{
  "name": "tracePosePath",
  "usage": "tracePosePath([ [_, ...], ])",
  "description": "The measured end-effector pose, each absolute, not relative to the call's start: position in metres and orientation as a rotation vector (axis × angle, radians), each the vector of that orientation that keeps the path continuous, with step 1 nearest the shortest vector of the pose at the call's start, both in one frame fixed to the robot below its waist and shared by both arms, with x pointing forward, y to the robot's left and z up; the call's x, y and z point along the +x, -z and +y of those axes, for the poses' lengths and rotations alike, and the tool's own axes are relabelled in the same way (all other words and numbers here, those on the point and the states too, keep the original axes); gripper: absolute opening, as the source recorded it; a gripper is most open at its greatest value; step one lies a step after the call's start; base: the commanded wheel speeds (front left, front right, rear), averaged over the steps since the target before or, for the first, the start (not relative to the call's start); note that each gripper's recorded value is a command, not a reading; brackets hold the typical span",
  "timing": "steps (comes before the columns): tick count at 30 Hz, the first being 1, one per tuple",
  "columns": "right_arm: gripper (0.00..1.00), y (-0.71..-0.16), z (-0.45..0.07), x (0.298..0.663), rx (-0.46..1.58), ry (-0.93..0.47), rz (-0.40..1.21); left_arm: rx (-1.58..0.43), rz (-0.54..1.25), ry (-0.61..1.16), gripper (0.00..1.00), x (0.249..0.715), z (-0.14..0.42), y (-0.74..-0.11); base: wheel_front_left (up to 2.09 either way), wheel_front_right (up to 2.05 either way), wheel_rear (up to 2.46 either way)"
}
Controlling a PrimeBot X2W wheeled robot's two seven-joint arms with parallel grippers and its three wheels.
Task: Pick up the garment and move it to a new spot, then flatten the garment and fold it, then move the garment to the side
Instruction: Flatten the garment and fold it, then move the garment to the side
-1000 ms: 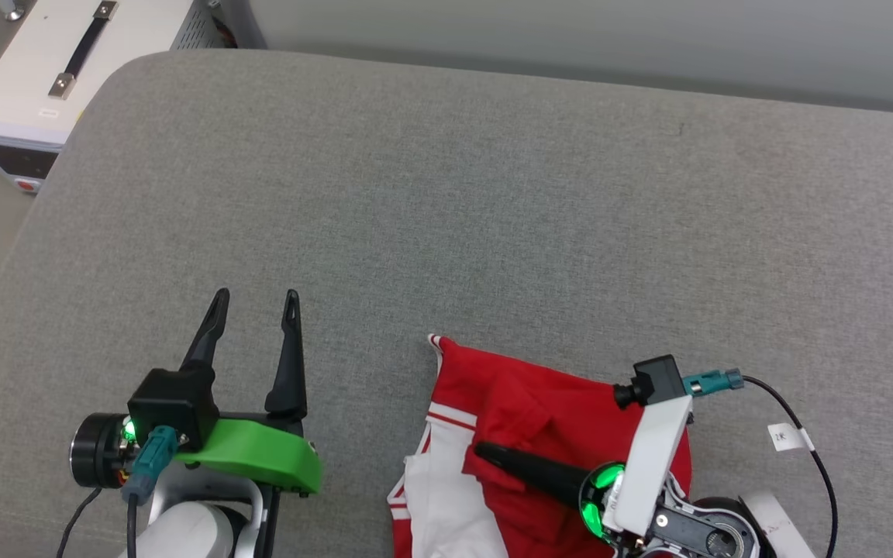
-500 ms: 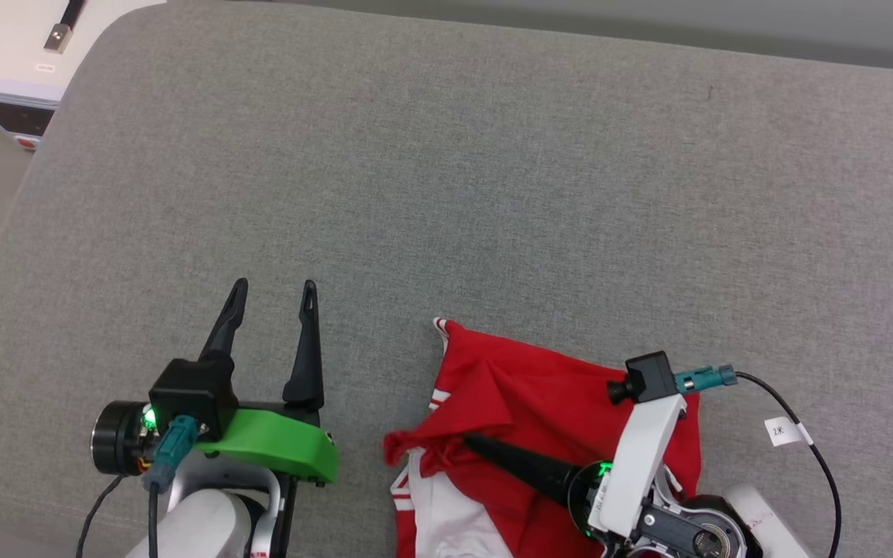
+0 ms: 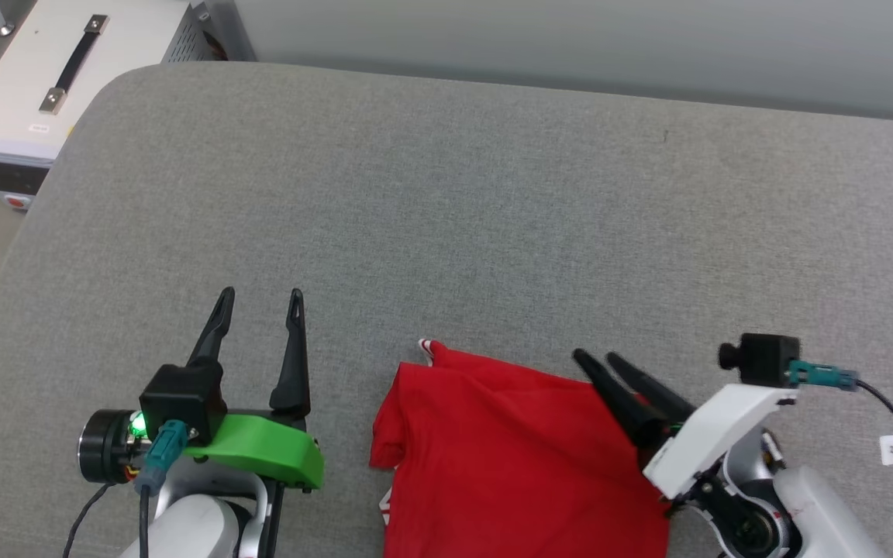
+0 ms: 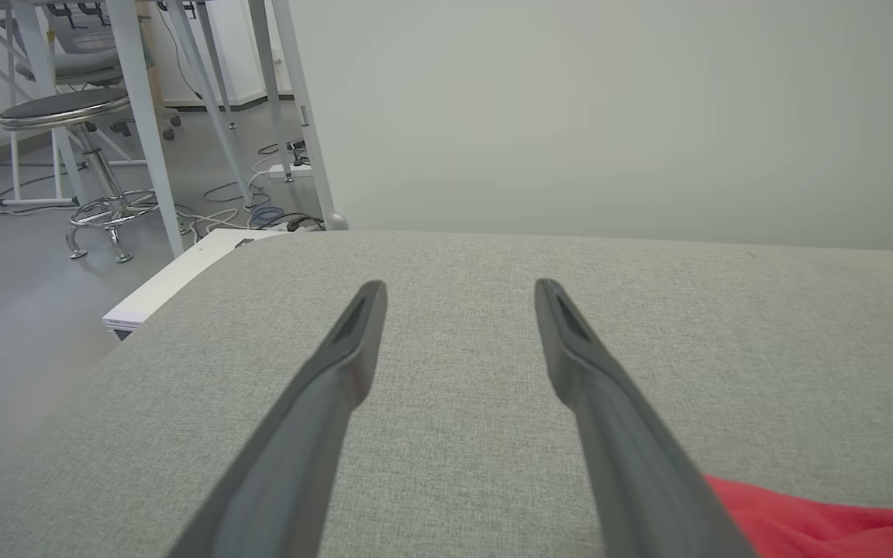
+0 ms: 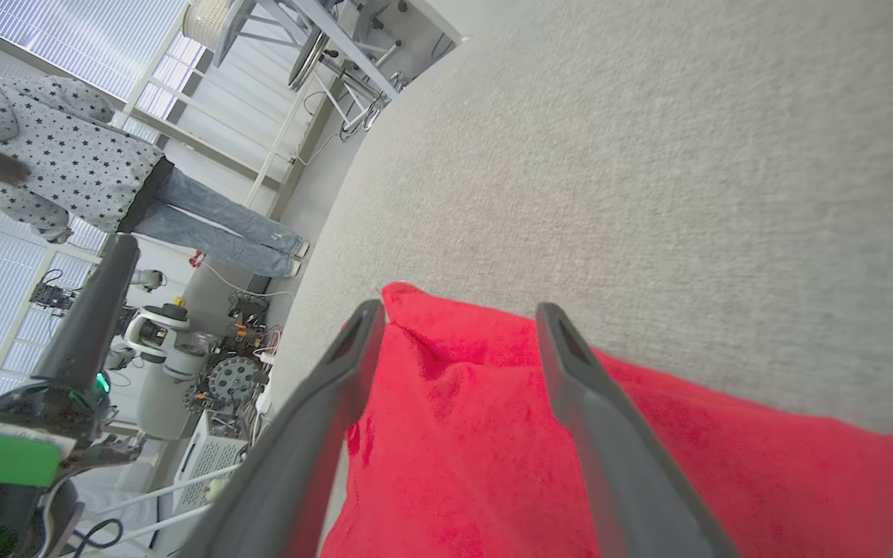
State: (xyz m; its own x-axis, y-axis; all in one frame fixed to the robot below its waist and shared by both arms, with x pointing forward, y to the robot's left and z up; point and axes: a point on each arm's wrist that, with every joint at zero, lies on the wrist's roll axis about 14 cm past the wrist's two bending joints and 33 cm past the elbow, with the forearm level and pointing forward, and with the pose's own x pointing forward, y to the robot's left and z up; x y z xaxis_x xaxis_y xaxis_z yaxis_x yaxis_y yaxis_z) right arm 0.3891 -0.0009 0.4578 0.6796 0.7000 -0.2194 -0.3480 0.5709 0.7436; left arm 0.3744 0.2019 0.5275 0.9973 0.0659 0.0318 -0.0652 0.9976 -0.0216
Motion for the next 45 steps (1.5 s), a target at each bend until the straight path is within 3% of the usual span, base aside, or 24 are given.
tracePosePath([
  [9,1.0,-0.483,-0.112,0.421,0.397,-0.31,0.207,-0.03,-0.054,-0.057,1.0,0.365,0.198,-0.536,0.0,0.0,0.0],
  [20,1.0,-0.556,-0.16,0.406,0.11,-0.2,-0.069,-0.033,-0.086,-0.021,1.0,0.363,0.185,-0.545,0.0,0.0,0.0],
  [35,1.0,-0.561,-0.176,0.353,0.09,-0.125,-0.07,-0.043,-0.049,-0.011,1.0,0.346,0.184,-0.528,0.0,0.0,0.0],
  [45,1.0,-0.561,-0.173,0.35,0.089,-0.132,-0.062,-0.052,-0.035,-0.006,1.0,0.347,0.185,-0.522,0.0,0.0,0.0],
])
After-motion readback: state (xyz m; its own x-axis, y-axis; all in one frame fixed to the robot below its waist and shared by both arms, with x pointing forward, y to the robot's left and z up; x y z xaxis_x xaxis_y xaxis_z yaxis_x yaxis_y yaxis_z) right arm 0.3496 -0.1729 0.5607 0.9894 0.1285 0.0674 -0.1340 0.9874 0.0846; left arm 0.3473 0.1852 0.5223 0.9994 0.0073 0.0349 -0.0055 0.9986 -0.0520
